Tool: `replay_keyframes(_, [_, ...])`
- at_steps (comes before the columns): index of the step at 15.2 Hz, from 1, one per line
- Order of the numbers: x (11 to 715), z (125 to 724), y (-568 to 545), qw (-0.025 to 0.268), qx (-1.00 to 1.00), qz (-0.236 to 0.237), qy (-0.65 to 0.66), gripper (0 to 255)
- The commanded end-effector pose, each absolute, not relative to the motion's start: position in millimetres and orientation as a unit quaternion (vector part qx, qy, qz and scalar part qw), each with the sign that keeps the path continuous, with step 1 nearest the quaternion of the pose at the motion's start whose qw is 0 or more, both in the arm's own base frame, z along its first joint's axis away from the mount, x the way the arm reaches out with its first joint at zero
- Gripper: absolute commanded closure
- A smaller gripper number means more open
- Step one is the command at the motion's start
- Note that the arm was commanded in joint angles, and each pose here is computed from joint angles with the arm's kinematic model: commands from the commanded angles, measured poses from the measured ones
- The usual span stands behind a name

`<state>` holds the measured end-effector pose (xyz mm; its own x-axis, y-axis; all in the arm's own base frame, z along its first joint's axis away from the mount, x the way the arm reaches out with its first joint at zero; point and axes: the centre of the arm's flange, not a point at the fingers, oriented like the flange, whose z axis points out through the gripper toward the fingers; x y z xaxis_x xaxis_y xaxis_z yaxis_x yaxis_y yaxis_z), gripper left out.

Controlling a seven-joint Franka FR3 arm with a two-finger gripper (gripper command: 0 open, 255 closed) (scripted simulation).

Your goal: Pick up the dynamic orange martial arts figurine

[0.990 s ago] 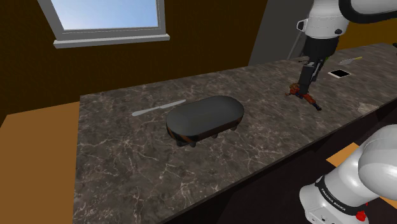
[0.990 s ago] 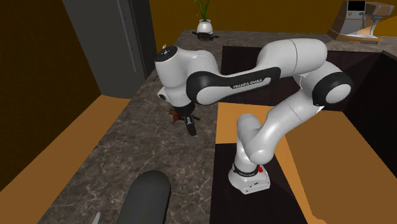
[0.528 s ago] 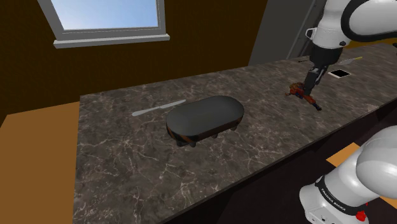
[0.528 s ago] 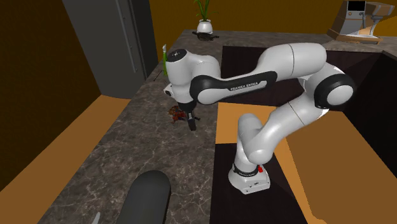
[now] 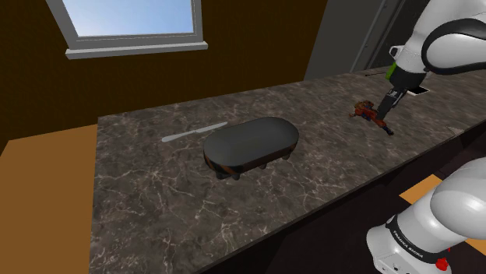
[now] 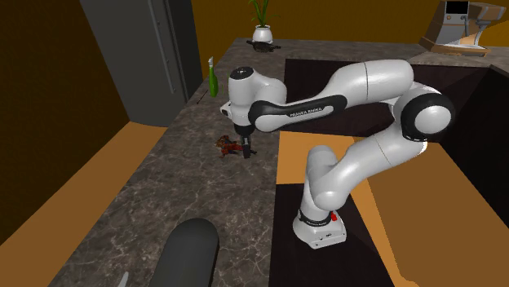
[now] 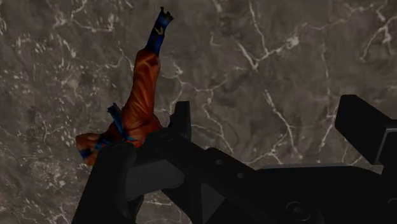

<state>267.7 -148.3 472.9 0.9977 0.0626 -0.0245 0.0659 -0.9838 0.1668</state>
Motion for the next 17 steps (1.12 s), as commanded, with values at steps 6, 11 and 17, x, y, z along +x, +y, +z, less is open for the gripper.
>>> replay_keyframes(6, [252,431,-230,0.092,0.995,0.041,0.007,0])
replay_keyframes(11, [248,404,-252,0.094,0.994,0.054,0.000,0])
replay_keyframes(17, [248,380,-252,0.094,0.994,0.054,0.000,0])
